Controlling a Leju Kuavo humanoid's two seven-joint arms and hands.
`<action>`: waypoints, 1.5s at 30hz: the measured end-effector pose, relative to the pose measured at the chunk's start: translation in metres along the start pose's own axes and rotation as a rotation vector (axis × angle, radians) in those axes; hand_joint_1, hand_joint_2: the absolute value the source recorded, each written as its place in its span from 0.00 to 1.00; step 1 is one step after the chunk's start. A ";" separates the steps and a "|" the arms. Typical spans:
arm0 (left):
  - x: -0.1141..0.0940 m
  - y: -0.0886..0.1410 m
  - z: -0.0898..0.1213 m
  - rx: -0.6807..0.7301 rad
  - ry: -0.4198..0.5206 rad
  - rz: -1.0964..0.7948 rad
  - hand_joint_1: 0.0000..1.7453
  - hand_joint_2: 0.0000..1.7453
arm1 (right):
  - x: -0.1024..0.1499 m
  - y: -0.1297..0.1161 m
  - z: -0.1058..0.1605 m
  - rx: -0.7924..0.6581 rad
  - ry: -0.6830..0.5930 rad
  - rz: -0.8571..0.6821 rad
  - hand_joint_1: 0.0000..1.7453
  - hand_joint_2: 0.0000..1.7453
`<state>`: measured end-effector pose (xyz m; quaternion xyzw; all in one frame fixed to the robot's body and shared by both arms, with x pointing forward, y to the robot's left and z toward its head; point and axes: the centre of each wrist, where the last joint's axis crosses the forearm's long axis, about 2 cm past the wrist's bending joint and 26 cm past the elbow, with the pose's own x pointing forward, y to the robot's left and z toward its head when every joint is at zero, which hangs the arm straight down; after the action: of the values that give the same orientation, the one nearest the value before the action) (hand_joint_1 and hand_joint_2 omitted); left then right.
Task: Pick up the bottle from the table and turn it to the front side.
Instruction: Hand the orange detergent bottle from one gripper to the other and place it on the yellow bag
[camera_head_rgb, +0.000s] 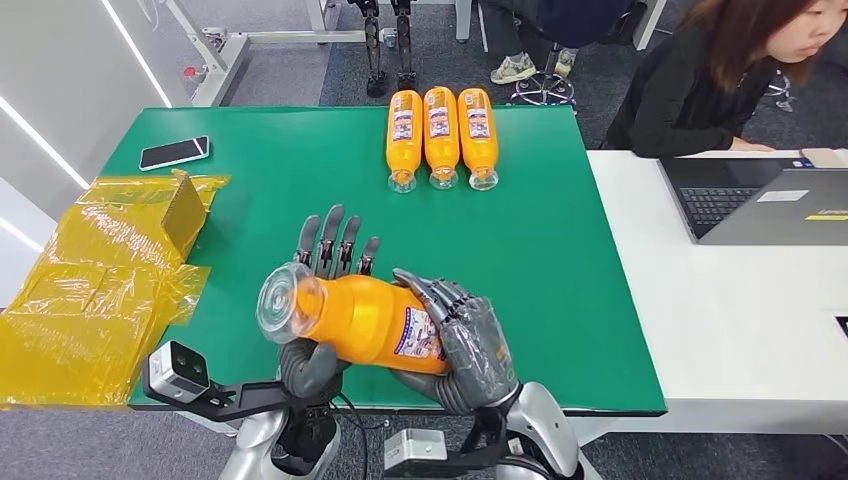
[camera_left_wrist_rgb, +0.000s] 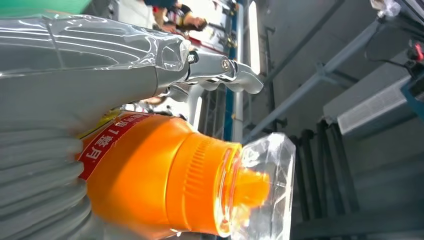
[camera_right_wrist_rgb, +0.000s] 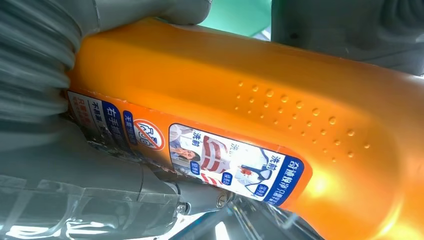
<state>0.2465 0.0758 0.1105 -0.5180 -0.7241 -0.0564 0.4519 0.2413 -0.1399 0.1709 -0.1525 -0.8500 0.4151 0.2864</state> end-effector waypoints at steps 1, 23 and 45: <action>0.000 0.000 0.000 0.006 0.001 -0.012 0.87 1.00 | 0.000 0.001 0.000 0.006 0.005 -0.007 1.00 1.00; -0.005 0.008 0.002 0.034 0.025 -0.084 1.00 1.00 | 0.003 0.011 0.012 0.078 0.068 -0.015 1.00 1.00; -0.009 0.013 0.004 0.084 0.023 -0.150 1.00 1.00 | 0.010 0.011 0.012 0.043 0.039 -0.019 0.00 1.00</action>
<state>0.2551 0.0781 0.0970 -0.4422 -0.7574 -0.0655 0.4759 0.2265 -0.1363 0.1600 -0.1462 -0.8366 0.4273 0.3101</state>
